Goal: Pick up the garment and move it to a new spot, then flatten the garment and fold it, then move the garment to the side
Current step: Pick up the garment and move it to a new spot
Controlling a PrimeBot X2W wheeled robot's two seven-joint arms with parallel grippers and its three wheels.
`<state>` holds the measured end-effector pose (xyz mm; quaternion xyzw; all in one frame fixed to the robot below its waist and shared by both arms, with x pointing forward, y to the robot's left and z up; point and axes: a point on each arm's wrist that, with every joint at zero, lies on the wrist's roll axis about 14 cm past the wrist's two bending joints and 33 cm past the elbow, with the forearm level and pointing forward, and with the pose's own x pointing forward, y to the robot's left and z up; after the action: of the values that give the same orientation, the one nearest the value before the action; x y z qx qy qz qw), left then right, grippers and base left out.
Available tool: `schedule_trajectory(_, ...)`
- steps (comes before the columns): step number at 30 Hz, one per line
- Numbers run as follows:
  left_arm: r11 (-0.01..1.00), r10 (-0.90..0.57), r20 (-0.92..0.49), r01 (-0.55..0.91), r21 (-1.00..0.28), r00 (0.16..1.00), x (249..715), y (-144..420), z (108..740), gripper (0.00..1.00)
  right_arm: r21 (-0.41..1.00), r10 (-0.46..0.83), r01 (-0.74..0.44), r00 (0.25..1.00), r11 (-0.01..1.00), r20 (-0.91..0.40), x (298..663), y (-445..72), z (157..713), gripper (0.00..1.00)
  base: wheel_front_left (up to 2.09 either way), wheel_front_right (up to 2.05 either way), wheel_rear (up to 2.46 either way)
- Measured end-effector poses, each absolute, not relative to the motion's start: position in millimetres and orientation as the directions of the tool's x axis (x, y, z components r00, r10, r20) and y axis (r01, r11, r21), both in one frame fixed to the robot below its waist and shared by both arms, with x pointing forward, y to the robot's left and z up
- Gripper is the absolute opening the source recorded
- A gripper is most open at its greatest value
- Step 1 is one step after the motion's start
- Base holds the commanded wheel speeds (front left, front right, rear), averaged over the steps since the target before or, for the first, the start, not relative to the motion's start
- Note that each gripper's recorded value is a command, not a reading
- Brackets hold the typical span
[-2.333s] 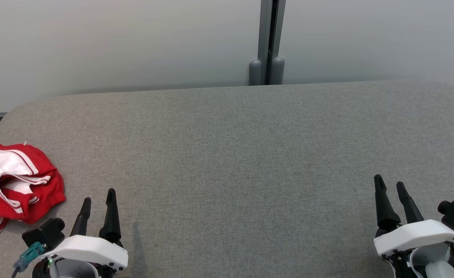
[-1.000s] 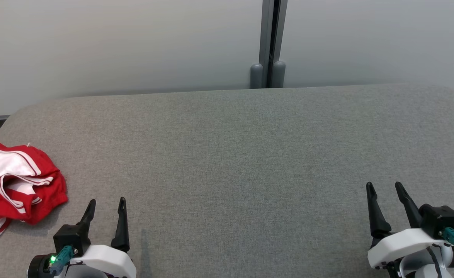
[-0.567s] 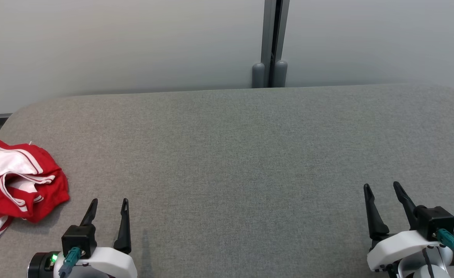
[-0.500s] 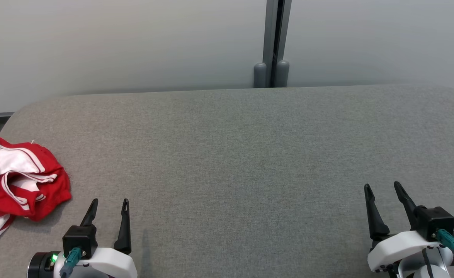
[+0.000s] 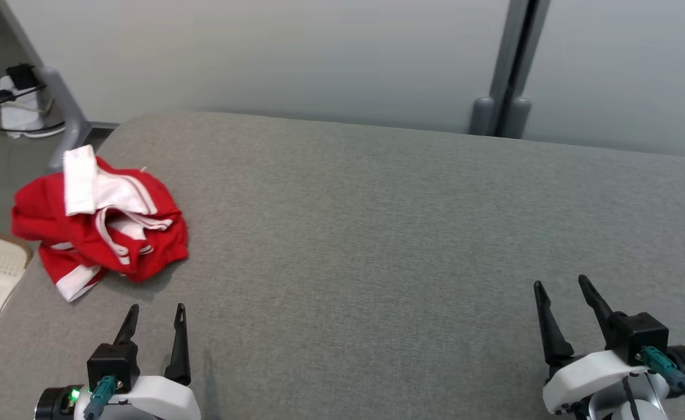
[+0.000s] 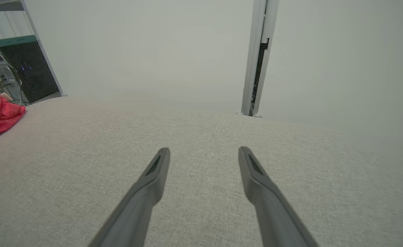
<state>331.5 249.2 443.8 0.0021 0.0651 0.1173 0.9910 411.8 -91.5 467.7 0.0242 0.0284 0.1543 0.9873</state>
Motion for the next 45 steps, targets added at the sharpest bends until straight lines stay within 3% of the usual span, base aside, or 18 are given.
schedule_trajectory(16, 0.836, 0.546, -0.148, -0.549, 0.023, 0.825, 246.7, 336.8, 440.0, 1.0, 0.089, 0.601, -0.595, 0.797, 0.799, -0.056, 414.8, 30.1, 461.8, 1.0, 0.0, 0.0, 0.0)
schedule_trajectory(28, 0.788, 0.607, -0.186, -0.616, 0.012, 0.773, 222.3, 352.9, 430.4, 1.0, 0.101, 0.661, -0.653, 0.748, 0.75, -0.07, 412.4, 57.7, 454.4, 1.0, 0.0, 0.0, 0.0)
schedule_trajectory(36, 0.816, 0.55, -0.23, -0.576, -0.057, 0.803, 251.4, 348.8, 420.3, 1.0, 0.097, 0.654, -0.647, 0.752, 0.756, -0.083, 421.4, 51.4, 445.9, 1.0, 0.0, 0.0, 0.0)
schedule_trajectory(45, 0.884, 0.461, -0.141, -0.467, -0.005, 0.876, 348.4, 374.7, 462.3, 1.0, 0.097, 0.622, -0.614, 0.773, 0.783, -0.126, 437.1, 26.6, 423.9, 1.0, 0.0, 0.0, 0.0)
